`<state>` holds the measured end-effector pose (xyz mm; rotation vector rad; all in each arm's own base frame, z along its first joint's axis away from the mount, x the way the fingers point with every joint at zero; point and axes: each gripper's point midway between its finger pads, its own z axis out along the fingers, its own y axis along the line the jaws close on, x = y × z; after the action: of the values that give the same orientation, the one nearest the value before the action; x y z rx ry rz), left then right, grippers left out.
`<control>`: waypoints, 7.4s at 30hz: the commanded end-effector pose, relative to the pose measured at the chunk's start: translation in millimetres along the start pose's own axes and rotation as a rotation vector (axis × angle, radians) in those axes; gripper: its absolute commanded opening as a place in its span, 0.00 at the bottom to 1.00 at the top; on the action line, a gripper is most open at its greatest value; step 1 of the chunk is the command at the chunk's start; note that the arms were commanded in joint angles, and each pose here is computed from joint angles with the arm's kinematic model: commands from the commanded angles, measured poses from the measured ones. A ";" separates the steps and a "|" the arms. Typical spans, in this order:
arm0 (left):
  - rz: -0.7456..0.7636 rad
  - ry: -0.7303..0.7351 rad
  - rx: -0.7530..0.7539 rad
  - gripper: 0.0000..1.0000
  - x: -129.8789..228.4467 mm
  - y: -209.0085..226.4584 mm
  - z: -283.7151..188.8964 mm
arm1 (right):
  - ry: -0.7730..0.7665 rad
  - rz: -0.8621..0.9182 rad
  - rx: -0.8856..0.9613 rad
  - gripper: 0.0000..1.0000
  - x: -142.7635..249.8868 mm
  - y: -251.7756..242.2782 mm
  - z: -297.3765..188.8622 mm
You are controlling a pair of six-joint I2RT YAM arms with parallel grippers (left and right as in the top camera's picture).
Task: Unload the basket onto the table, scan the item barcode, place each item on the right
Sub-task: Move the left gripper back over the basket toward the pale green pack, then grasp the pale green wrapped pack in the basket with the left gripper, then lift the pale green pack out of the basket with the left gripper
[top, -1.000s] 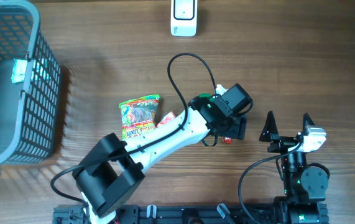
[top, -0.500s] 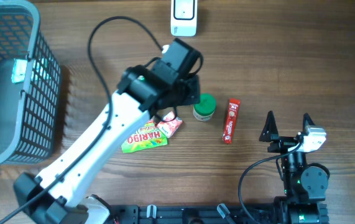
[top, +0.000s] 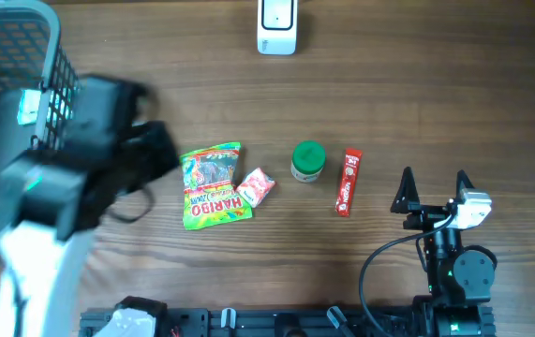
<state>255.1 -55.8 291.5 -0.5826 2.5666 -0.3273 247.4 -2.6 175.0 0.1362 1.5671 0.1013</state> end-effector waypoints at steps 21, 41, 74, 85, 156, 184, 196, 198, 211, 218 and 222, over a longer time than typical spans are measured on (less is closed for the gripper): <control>-0.915 -0.481 -0.193 1.00 -180.2 257.0 9.0 | -0.014 -0.018 0.008 1.00 -2.9 -1.6 -0.6; -0.929 -0.111 -0.066 1.00 -189.3 276.0 268.7 | -0.014 -0.018 0.008 1.00 -2.9 -1.6 -0.6; -0.895 -0.292 -0.239 0.04 -196.7 276.9 143.4 | -0.014 -0.018 0.008 1.00 -2.9 -1.6 -0.6; -0.841 -0.527 -0.219 0.41 -199.7 247.8 20.3 | -0.014 -0.018 0.008 1.00 -2.9 -1.6 -0.6; -0.900 -0.094 -0.238 0.04 -152.7 288.6 135.8 | -0.014 -0.018 0.008 1.00 -2.9 -1.6 -0.6; -0.801 0.092 -0.640 1.00 -98.3 340.0 176.0 | -0.014 -0.018 0.008 1.00 -2.9 -1.6 -0.6; -0.715 0.171 -0.636 1.00 -88.9 354.2 217.4 | -0.014 -0.018 0.008 1.00 -2.9 -1.6 -0.6; -0.703 0.204 -0.622 1.00 -83.2 352.8 228.9 | -0.014 -0.018 0.008 1.00 -2.9 -1.6 -0.6; -0.708 0.328 -0.651 0.17 -54.0 354.6 243.3 | -0.014 -0.018 0.008 1.00 -2.9 -1.6 -0.6; -0.731 0.244 -0.641 0.14 -93.3 354.0 200.8 | -0.014 -0.018 0.008 1.00 -2.9 -1.6 -0.6; -0.758 0.146 -0.630 0.11 -131.1 347.4 141.6 | -0.014 -0.018 0.008 1.00 -2.9 -1.6 -0.6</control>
<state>303.0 261.6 48.2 -1.8340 2.6139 0.2138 247.4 -2.5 175.0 0.1359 1.5672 0.1016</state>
